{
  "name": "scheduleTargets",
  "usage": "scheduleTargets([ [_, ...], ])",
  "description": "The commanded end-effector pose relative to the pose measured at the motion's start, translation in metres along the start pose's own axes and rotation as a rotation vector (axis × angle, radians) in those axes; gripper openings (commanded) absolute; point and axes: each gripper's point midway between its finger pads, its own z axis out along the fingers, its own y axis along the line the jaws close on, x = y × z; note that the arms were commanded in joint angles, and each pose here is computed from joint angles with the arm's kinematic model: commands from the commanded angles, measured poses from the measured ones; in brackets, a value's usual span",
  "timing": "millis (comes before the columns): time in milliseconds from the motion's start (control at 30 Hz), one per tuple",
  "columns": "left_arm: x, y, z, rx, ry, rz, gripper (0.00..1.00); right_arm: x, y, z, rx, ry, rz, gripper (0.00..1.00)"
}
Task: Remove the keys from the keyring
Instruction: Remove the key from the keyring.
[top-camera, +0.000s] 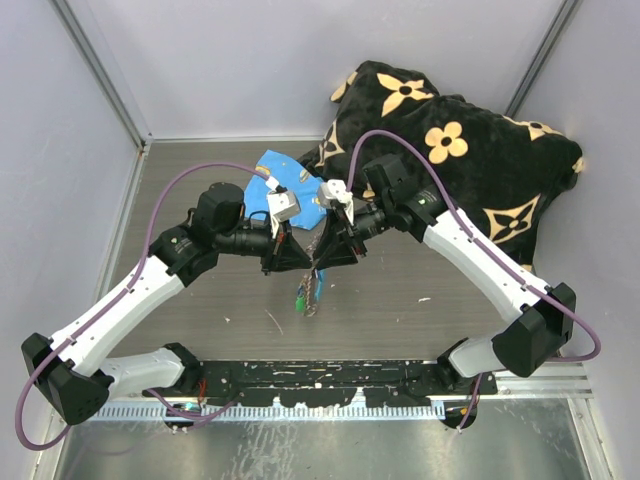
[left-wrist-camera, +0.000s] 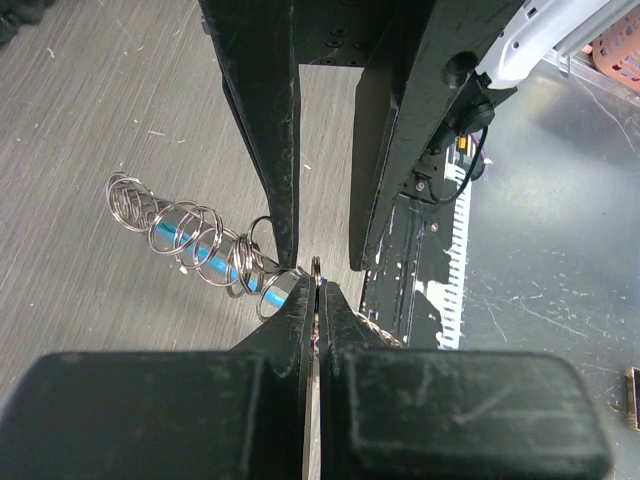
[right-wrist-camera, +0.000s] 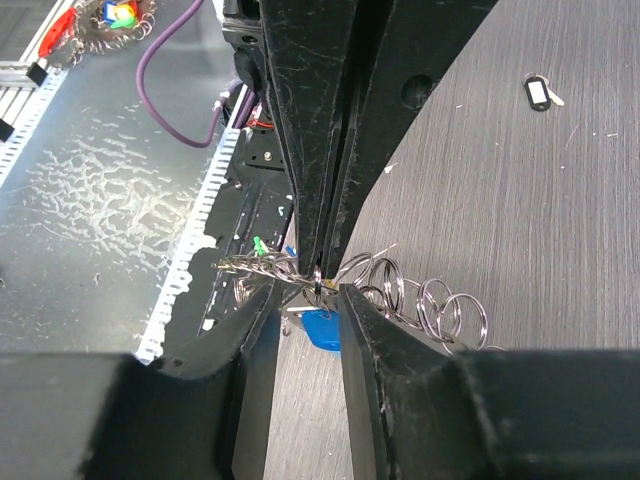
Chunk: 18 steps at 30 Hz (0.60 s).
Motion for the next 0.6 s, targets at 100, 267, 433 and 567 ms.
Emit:
scheduleTargets([
  [100,-0.0262,-0.0069,-0.0050,0.012,-0.090,0.067,0.00,-0.0048,-0.0043,0.0034,0.017,-0.002,-0.028,0.37],
  [267,-0.0267,-0.0057,-0.0047,0.006,-0.093,0.062,0.00,-0.0035,-0.0039,0.0074,0.012,0.005,-0.023,0.28],
  [433,-0.0262,-0.0056,-0.0047,0.003,-0.093,0.055,0.00,-0.0044,-0.0042,0.0083,0.015,0.008,-0.022,0.19],
  [567,-0.0263,-0.0044,-0.0053,-0.007,-0.096,0.053,0.00,-0.0042,-0.0048,0.0081,0.020,0.009,-0.023,0.17],
])
